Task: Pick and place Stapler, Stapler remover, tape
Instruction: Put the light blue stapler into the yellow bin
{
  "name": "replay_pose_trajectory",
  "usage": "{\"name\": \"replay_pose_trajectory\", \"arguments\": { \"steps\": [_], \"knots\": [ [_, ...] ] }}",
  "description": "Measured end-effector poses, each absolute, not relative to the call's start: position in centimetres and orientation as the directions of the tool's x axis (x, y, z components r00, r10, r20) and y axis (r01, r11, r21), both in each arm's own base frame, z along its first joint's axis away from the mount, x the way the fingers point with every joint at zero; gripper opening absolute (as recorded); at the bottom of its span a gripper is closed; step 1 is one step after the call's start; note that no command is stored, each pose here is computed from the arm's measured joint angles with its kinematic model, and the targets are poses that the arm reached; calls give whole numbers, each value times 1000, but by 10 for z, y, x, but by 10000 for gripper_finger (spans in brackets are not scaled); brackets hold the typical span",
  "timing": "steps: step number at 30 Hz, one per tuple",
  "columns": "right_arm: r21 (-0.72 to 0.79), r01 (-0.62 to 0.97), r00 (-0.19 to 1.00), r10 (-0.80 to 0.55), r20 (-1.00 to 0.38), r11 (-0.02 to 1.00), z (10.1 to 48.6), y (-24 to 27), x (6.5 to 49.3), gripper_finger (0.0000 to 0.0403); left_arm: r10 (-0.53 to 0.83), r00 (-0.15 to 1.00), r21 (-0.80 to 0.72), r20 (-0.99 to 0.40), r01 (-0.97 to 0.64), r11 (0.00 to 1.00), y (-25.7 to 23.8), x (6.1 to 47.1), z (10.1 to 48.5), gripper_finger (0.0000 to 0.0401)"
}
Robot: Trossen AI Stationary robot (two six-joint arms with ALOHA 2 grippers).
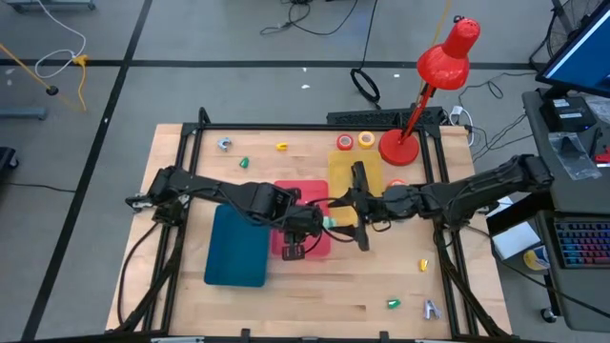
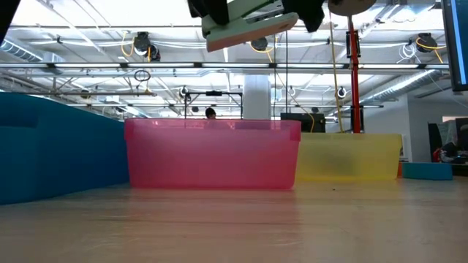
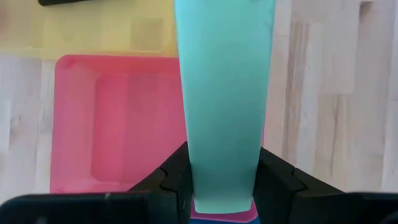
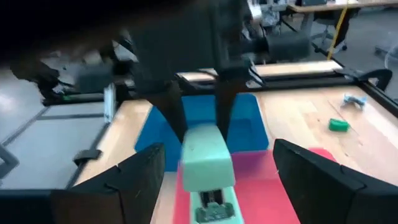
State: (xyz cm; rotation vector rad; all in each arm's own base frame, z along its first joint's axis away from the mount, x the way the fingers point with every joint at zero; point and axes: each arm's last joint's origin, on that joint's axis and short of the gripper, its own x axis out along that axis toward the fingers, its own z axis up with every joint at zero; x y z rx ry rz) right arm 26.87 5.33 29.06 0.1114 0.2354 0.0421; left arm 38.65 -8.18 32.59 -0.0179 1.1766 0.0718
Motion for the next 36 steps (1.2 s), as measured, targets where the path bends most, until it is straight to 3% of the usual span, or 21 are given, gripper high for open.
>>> {"name": "replay_pose_trajectory", "arguments": {
  "steps": [22, 29, 36],
  "knots": [
    [66, -106, 914, 123, -387, 992, 291, 50, 312, 287, 61, 362, 39, -930, -67, 997, -75, 386, 325, 122],
    [67, -102, 914, 120, -388, 992, 291, 49, 312, 246, 62, 359, 45, -931, -54, 998, -75, 385, 325, 122],
    [68, -102, 914, 121, -387, 992, 291, 49, 312, 178, 61, 359, 47, -931, -47, 998, -75, 386, 325, 122]
  ]
}}
